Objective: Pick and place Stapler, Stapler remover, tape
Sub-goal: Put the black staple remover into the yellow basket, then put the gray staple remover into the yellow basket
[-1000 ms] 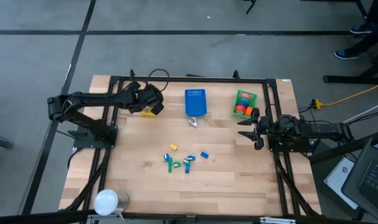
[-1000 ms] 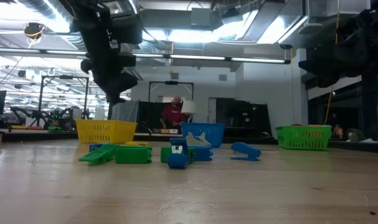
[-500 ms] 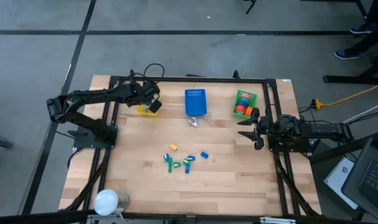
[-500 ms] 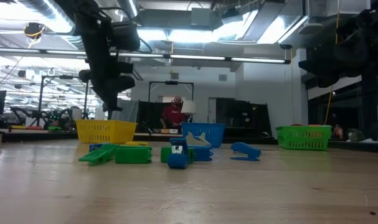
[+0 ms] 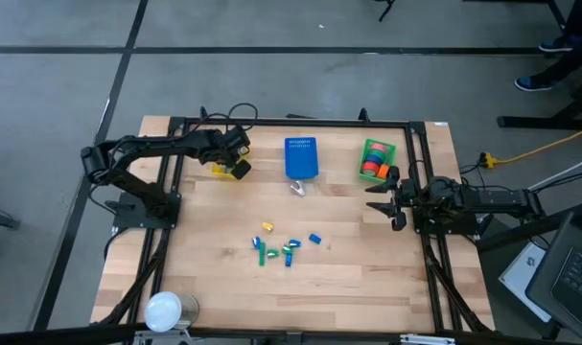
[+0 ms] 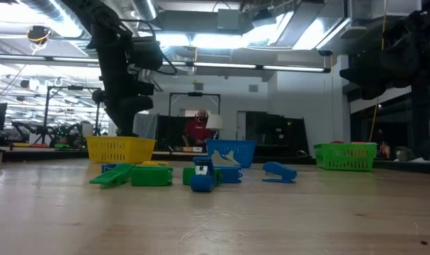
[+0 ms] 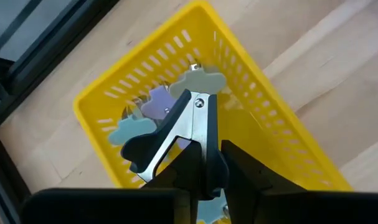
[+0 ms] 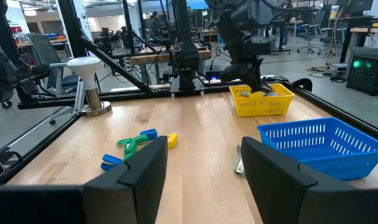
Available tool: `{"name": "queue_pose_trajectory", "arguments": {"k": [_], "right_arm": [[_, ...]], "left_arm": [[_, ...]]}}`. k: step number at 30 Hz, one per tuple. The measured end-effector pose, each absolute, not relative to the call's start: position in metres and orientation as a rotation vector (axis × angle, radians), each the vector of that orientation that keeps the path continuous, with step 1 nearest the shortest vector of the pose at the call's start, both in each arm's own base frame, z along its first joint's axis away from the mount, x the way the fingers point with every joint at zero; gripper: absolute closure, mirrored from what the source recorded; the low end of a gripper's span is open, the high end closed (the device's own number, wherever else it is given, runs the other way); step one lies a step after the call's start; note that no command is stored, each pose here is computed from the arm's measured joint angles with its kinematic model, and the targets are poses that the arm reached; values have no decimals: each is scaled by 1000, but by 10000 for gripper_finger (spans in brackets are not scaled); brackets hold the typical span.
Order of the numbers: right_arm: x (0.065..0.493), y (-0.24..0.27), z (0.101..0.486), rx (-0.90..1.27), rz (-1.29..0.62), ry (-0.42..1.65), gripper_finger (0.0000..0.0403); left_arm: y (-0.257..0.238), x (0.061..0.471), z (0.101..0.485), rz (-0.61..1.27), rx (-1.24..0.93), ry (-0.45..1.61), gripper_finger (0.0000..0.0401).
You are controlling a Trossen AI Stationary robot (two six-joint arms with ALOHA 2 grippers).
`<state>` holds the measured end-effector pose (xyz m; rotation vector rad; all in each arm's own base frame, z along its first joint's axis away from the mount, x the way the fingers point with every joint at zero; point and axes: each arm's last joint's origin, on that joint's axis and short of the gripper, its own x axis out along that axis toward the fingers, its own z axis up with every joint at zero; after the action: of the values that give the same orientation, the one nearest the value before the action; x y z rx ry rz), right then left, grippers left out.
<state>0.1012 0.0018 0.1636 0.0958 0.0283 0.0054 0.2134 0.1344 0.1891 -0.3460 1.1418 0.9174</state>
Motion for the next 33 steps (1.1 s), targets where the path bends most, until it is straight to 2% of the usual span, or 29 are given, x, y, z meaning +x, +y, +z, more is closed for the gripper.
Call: {"name": "queue_pose_trajectory", "arguments": {"k": [9,14,25,33], "right_arm": [[101,2,164,96,5,28,192],[101,2,164,96,5,28,192],[101,2,164,96,5,29,192],[101,2,164,96,5,29,192]], "left_arm": [[123,220,189,838,-219,1183,281],[115,226,197,806,-176,1164,255],[88,214,248,780,-109,951,253],[56,216,260,630,-125,878,252]]}}
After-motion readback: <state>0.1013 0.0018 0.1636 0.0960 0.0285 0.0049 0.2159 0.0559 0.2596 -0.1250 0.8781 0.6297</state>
